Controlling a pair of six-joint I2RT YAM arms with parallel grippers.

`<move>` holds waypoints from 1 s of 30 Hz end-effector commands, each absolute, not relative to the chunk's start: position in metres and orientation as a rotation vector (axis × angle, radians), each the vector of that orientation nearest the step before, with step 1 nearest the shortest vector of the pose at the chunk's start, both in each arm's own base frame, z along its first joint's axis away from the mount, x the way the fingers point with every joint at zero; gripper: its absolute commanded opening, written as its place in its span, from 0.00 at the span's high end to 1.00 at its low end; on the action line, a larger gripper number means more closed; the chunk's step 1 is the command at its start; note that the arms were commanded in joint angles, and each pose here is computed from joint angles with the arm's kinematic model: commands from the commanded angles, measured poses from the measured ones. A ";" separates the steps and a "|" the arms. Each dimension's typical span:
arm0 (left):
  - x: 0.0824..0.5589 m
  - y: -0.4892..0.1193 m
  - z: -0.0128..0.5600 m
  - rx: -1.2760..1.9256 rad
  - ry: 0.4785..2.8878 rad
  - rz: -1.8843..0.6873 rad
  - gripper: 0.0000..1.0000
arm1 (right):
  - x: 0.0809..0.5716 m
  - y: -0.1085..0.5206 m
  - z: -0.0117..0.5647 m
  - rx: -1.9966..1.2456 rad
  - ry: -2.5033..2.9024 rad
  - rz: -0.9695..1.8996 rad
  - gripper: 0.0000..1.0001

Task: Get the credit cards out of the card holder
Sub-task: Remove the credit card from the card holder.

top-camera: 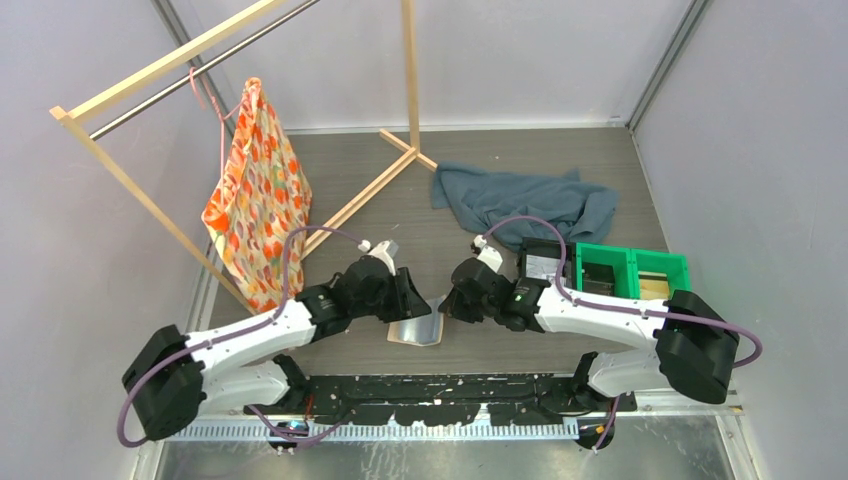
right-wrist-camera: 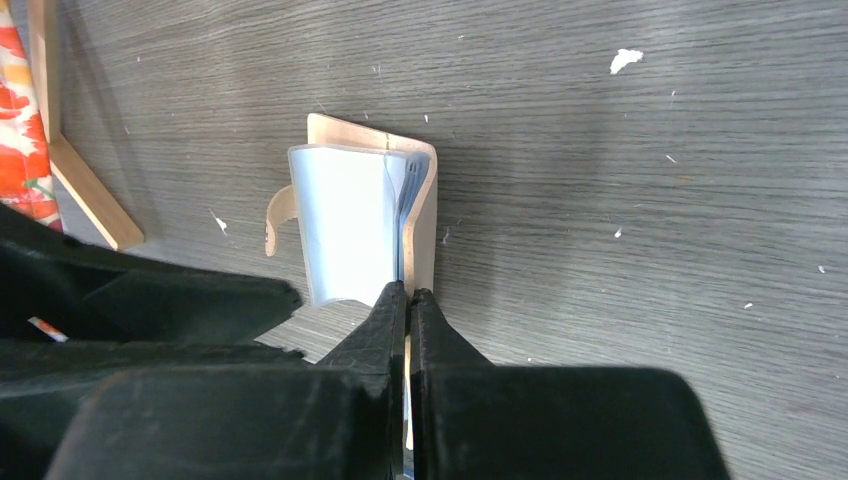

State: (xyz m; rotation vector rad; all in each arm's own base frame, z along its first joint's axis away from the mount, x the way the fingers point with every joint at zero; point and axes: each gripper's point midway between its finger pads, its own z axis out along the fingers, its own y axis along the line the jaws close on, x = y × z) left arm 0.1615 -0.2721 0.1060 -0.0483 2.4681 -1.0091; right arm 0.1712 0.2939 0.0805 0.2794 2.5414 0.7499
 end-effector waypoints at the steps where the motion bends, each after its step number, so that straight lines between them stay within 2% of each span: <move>1: 0.169 -0.304 0.119 -0.047 2.381 -1.202 0.59 | 0.178 0.297 0.093 0.288 2.489 0.773 0.99; 10: 0.165 -0.317 0.106 -0.043 2.396 -1.293 0.58 | 0.179 0.298 0.093 0.296 2.487 0.778 0.99; 16: 0.163 -0.311 0.077 -0.067 2.508 -1.183 0.58 | 0.178 0.300 0.090 0.300 2.488 0.796 0.99; 20: 0.165 -0.315 0.065 -0.110 2.512 -1.207 0.59 | 0.178 0.300 0.090 0.295 2.491 0.797 0.99; 24: 0.166 -0.304 0.049 -0.142 2.553 -1.103 0.61 | 0.177 0.297 0.092 0.298 2.486 0.797 0.99; 30: 0.177 -0.258 0.040 -0.173 2.576 -0.743 0.61 | 0.175 0.292 0.091 0.301 2.482 0.788 0.99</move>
